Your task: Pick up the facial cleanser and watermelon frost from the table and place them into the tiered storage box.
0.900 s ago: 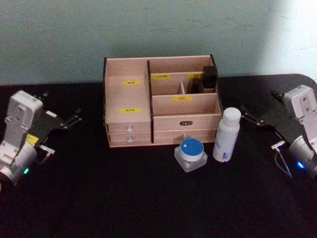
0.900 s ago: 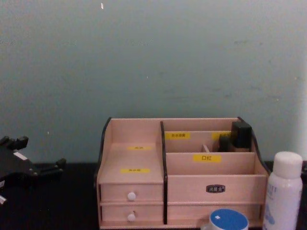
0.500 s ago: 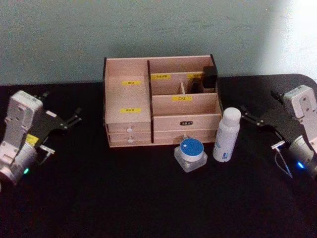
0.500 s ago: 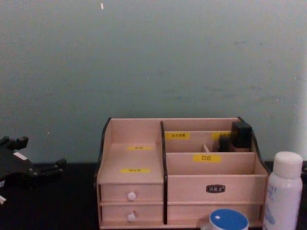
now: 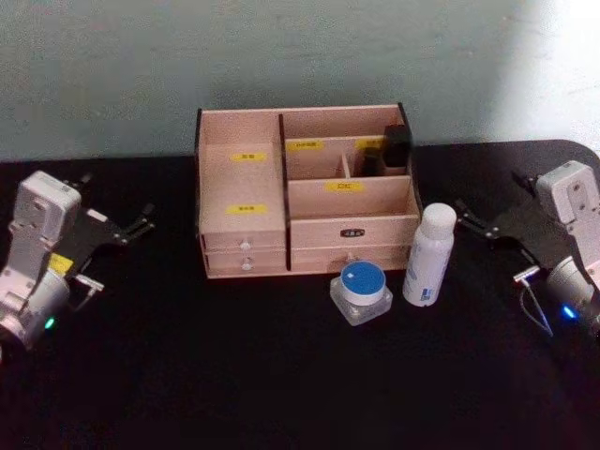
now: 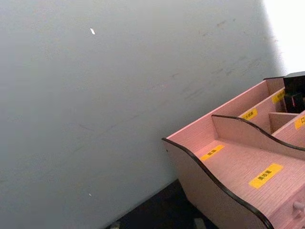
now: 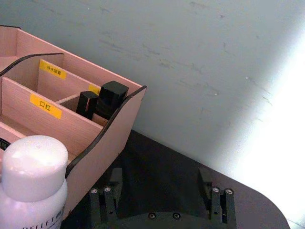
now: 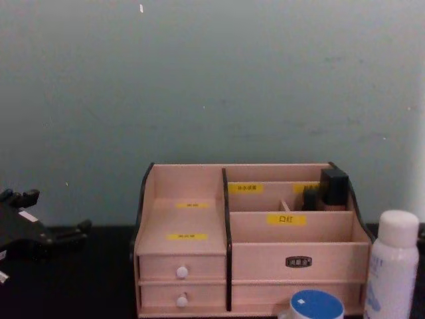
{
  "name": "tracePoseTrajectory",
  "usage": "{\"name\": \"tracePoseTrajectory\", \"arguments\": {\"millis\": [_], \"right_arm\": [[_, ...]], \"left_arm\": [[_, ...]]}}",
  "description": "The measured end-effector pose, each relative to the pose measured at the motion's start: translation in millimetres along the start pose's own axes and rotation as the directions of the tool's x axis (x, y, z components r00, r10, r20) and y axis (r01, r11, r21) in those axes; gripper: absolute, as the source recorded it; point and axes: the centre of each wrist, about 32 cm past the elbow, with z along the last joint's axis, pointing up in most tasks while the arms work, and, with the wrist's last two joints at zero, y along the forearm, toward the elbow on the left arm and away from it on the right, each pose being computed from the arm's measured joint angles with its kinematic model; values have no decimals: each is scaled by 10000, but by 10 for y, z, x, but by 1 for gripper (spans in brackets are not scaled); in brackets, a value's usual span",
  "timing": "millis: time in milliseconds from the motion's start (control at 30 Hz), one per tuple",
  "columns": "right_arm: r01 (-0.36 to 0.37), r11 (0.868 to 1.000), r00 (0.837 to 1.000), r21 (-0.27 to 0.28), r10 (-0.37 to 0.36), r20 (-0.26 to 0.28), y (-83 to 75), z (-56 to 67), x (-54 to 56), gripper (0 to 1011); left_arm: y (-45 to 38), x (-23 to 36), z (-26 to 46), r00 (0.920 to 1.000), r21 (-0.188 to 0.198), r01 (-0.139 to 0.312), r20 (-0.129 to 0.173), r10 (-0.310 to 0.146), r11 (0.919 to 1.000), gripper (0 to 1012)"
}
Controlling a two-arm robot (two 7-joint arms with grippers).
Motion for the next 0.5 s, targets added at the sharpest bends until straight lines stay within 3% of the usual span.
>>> {"name": "tracePoseTrajectory", "arguments": {"millis": [500], "right_arm": [[0,10000,10000,0,0,0,0,0,0,1000]], "left_arm": [[0,0,0,10000,0,1,1,-1,10000,1001]]}}
